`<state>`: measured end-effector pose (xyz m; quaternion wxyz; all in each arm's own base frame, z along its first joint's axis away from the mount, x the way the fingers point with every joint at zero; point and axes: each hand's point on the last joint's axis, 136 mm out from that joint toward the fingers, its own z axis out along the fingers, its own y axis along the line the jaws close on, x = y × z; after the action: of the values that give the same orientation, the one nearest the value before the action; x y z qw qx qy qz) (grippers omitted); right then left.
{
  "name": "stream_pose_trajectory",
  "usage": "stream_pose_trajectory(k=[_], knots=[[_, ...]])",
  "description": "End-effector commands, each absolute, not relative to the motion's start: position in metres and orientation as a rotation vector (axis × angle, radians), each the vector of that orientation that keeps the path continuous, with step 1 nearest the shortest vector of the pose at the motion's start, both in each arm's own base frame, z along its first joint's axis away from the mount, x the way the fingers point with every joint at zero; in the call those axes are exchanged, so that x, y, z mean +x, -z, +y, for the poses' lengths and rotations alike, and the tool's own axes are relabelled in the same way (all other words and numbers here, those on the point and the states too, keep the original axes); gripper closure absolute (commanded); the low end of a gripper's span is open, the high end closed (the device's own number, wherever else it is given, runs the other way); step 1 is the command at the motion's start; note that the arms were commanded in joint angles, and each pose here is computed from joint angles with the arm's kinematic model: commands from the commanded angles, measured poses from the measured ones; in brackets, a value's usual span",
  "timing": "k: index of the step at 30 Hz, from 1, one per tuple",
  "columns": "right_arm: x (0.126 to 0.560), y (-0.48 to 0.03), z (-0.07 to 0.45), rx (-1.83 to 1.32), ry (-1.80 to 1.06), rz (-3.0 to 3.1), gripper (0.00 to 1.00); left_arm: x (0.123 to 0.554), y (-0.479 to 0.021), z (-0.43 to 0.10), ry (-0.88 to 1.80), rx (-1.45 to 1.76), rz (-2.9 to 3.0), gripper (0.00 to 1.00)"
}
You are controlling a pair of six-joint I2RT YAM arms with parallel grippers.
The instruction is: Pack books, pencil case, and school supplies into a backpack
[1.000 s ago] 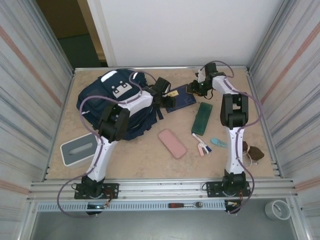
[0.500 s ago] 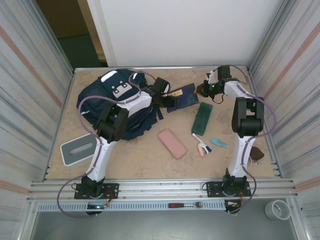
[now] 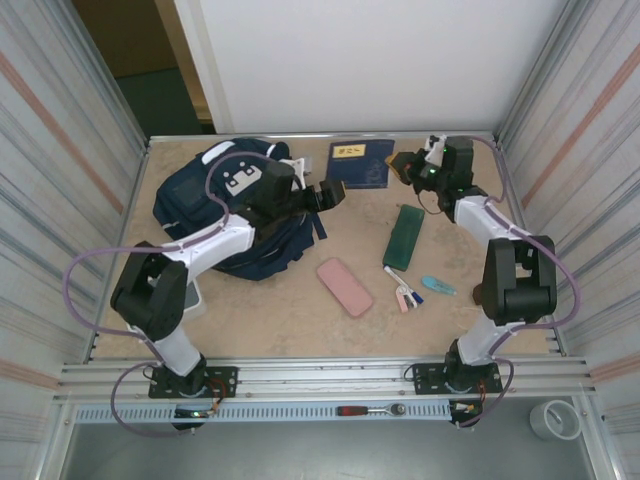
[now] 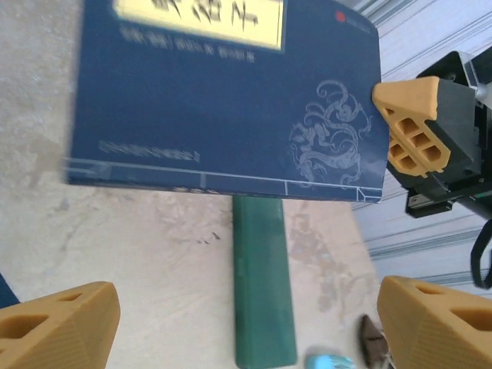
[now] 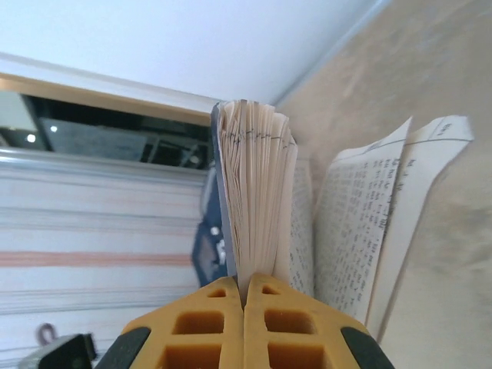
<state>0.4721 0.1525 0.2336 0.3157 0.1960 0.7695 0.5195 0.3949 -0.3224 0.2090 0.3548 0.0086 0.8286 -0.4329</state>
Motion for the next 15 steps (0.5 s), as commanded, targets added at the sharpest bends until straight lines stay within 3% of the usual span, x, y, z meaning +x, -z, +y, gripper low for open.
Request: stream_pose_trajectory(k=[1, 8, 15], knots=[[0.462, -0.291, 0.176, 0.512, -1.470, 1.832, 1.00, 0.384, -0.225, -0.324, 1.293, -0.121, 2.056, 0.09], [0.438, -0.293, 0.229, 0.512, -1.559, 1.785, 1.00, 0.366, -0.234, -0.296, 1.327, -0.274, 1.959, 0.02], [0.425, -0.291, 0.260, 0.501, -1.642, 1.769, 1.00, 0.364, -0.234, -0.264, 1.288, -0.388, 1.895, 0.01]])
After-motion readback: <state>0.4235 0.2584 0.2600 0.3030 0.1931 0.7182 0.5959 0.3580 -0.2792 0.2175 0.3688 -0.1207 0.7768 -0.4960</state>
